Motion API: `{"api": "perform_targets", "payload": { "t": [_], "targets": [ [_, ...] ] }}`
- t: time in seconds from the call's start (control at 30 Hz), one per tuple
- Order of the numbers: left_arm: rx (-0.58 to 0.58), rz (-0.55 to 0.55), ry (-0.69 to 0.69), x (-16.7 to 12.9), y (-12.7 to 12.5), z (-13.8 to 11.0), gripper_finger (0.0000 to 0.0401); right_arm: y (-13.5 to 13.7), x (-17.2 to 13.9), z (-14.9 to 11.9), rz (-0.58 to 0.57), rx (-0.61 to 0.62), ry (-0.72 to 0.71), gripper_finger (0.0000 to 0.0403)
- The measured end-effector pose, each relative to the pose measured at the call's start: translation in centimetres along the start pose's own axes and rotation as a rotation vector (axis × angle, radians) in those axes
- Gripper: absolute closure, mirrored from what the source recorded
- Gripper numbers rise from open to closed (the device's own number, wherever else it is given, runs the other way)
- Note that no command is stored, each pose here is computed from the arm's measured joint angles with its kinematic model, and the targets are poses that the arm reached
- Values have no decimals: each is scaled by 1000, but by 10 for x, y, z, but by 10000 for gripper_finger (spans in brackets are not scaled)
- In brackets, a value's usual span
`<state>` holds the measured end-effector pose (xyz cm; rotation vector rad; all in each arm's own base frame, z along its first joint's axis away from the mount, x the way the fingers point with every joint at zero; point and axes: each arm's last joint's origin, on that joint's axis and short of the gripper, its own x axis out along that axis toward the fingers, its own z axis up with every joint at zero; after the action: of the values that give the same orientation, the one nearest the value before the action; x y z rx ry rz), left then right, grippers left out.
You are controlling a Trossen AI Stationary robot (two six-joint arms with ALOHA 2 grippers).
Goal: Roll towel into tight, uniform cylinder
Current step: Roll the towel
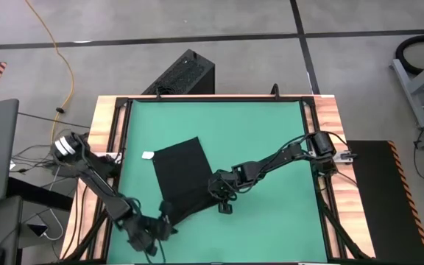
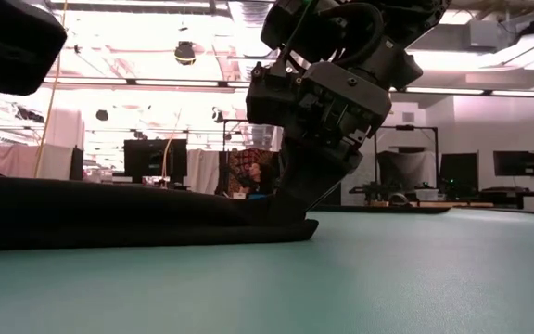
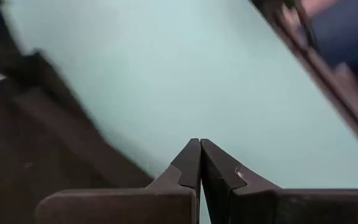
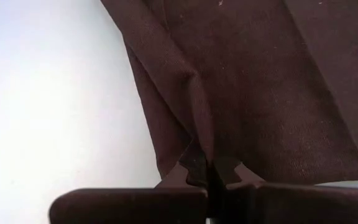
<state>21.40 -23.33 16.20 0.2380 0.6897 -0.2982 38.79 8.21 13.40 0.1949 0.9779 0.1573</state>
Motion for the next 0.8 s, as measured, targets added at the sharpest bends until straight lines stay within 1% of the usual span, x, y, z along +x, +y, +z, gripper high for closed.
{"api": "perform_targets", "payload": {
  "t": [0.07,0.17,0.23,0.33,0.43,0.5,0.63,0.67,0.73,0.8],
  "targets": [
    [55,15,66,8,-7,7,401,0,0,0,-1,0,-2,397],
    [103,41,160,16,-14,18,401,0,0,0,0,-1,-5,396],
    [132,69,223,17,-15,21,401,0,0,0,0,-5,-5,396],
    [137,139,271,14,-12,22,401,0,0,0,0,-6,-7,396],
    [129,184,313,14,-8,16,401,0,0,1,0,-9,-7,395],
    [120,197,310,15,-6,14,401,0,0,1,0,-9,-7,395],
    [137,296,311,13,-1,11,401,-1,0,1,-2,-10,-8,395],
    [145,337,312,12,1,10,401,-1,0,1,-2,-10,-8,395],
    [147,428,310,2,5,9,401,-1,0,1,-2,-14,-8,395],
    [124,452,273,-8,6,13,401,-1,0,1,-1,-22,-8,395]
  ]
}}
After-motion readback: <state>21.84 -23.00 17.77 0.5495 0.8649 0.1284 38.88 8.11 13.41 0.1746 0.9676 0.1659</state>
